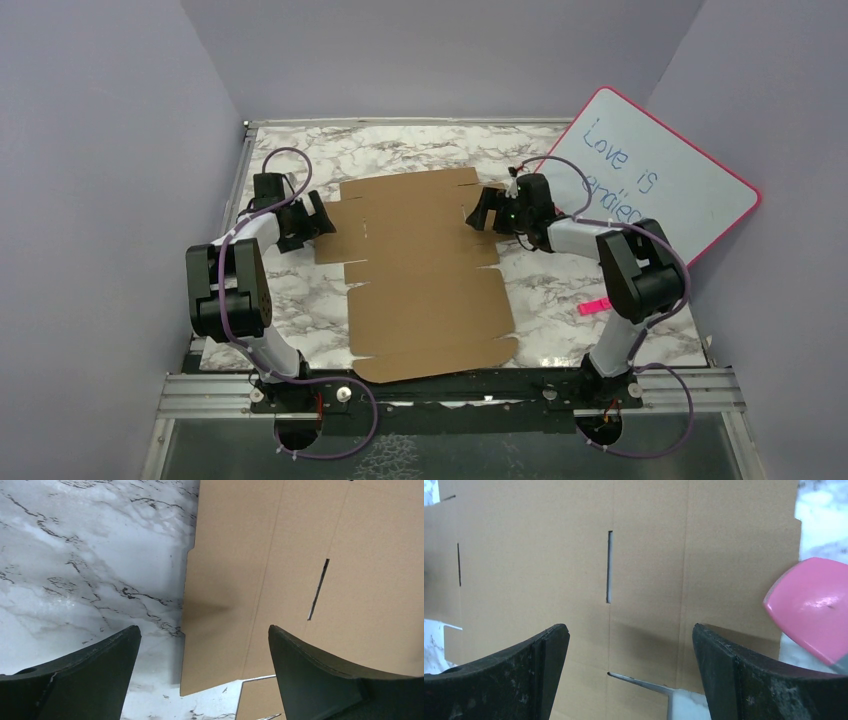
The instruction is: Fold the paper box
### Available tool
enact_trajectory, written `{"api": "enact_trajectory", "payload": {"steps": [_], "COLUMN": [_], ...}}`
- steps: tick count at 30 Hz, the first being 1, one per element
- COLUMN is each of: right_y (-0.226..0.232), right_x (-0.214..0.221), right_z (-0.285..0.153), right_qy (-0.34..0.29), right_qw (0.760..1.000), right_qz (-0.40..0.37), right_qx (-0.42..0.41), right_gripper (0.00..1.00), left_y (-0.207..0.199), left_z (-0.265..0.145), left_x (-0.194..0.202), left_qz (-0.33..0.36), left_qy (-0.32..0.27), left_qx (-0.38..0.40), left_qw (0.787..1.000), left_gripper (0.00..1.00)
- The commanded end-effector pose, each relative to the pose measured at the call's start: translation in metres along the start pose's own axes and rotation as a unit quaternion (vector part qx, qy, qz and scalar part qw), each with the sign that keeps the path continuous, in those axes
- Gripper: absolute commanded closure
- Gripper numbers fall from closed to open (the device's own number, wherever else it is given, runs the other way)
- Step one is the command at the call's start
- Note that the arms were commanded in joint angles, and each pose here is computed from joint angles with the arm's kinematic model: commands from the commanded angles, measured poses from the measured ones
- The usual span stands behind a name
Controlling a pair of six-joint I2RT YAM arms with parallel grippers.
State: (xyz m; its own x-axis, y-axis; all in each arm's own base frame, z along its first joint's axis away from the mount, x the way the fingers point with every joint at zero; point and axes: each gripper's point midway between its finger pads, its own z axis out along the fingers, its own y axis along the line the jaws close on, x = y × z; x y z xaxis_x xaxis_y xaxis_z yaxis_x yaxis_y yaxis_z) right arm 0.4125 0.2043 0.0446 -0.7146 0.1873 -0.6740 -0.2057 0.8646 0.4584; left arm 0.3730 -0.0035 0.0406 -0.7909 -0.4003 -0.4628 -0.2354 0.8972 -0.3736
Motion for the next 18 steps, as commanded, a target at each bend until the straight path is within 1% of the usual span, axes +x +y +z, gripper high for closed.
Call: {"api": "enact_trajectory", "payload": {"steps": [1,6,9,13,18], "right_y": [-0.009,0.033,0.05,0.062,0.066], "right_x": [0.026,0.001,-0.006,-0.005,0.003], "right_z": [-0.02,-0.033,-0.034,-0.029,-0.018], "right_qy": [0.033,0.007,0.003,0.011,0.022], "right_qw": [0.999,0.998,0.994,0.989,0.984], "right_qz": [0.013,-0.004,-0.004,0.003,0.017], "right_qx": [0.026,-0.065,-0.105,-0.145,-0.174], "right_gripper": [0.0,0.0,0.0,0.0,0.0], "left_y": [-0.01,-0.016,-0.018,-0.022,-0.023], "left_z": [-0.001,-0.003,-0.001,0.006,0.013], "left_x": [-0.001,-0.002,-0.003,0.001,0.005], "left_qz": [0.005,0.005,0.005,0.005,0.004], "left_qy": [0.009,0.011,0.012,0.027,0.042], "left_qx": [0.028,0.044,0.048,0.066,0.076], "left_qw": [1.0,0.999,0.999,0.997,0.996], "left_gripper": [0.02,0.05,0.09,0.17,0.22]}}
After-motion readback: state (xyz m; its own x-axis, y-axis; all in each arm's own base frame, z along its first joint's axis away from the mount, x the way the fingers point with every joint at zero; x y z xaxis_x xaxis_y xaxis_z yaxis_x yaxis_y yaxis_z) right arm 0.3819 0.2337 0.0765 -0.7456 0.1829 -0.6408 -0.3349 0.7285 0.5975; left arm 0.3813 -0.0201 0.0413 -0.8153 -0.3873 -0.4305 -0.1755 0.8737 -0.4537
